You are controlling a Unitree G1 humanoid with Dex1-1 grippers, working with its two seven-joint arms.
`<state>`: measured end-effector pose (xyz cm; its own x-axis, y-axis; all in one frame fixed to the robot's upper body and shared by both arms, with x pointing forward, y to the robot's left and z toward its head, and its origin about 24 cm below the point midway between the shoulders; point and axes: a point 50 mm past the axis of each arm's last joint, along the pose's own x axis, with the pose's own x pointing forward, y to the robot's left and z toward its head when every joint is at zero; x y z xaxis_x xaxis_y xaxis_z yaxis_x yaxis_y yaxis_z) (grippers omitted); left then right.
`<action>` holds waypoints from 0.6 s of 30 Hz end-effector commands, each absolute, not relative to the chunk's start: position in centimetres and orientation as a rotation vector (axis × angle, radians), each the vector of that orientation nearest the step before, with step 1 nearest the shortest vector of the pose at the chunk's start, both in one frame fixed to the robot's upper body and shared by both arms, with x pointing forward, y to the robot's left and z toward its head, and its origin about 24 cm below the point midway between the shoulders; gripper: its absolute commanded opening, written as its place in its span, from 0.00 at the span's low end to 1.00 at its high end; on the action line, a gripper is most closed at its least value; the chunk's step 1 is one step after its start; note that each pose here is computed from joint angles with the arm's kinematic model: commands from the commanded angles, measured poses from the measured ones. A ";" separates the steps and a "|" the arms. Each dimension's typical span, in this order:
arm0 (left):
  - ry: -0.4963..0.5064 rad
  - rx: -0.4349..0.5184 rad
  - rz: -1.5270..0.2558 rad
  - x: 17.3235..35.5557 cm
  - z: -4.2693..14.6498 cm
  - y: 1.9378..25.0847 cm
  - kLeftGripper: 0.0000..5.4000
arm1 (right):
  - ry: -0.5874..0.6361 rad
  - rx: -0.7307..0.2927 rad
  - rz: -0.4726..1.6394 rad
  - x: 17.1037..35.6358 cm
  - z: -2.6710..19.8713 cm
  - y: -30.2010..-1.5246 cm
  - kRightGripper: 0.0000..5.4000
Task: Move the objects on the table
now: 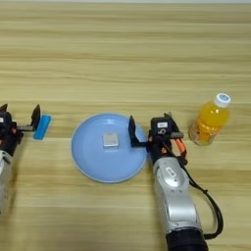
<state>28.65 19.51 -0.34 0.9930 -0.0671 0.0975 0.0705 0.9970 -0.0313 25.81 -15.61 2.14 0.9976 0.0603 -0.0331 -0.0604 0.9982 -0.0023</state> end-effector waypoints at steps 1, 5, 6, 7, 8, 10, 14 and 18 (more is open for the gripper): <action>-0.143 -0.010 -0.104 28.5 0.4 18.7 1.00 | 0.020 0.001 0.037 26.1 2.4 -16.1 1.00; -0.185 0.004 -0.149 28.2 1.3 17.8 1.00 | 0.019 -0.002 0.017 26.2 2.4 -16.5 1.00; -0.195 0.009 -0.169 28.1 1.5 17.5 1.00 | 0.019 -0.003 0.012 26.2 2.4 -16.6 1.00; -0.204 0.016 -0.195 27.9 1.7 17.1 1.00 | 0.018 -0.004 0.006 26.2 2.4 -16.8 1.00; -0.211 0.020 -0.219 27.8 1.9 16.7 1.00 | 0.017 -0.005 0.000 26.3 2.4 -17.0 1.00; -0.223 0.017 -0.251 27.5 2.3 16.2 1.00 | 0.015 -0.006 -0.008 26.3 2.5 -17.2 1.00; -0.238 0.018 -0.334 27.1 3.3 14.8 1.00 | 0.013 -0.008 -0.017 26.3 2.5 -17.5 1.00; -0.252 0.028 -0.453 26.8 4.0 13.3 1.00 | 0.014 -0.007 -0.019 26.3 2.6 -17.5 1.00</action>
<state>26.94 14.23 3.75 0.8966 -0.3675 0.2469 0.3619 0.9296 0.0695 26.06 -17.35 2.28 0.9995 -0.0155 -0.0276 0.0153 0.9998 -0.0082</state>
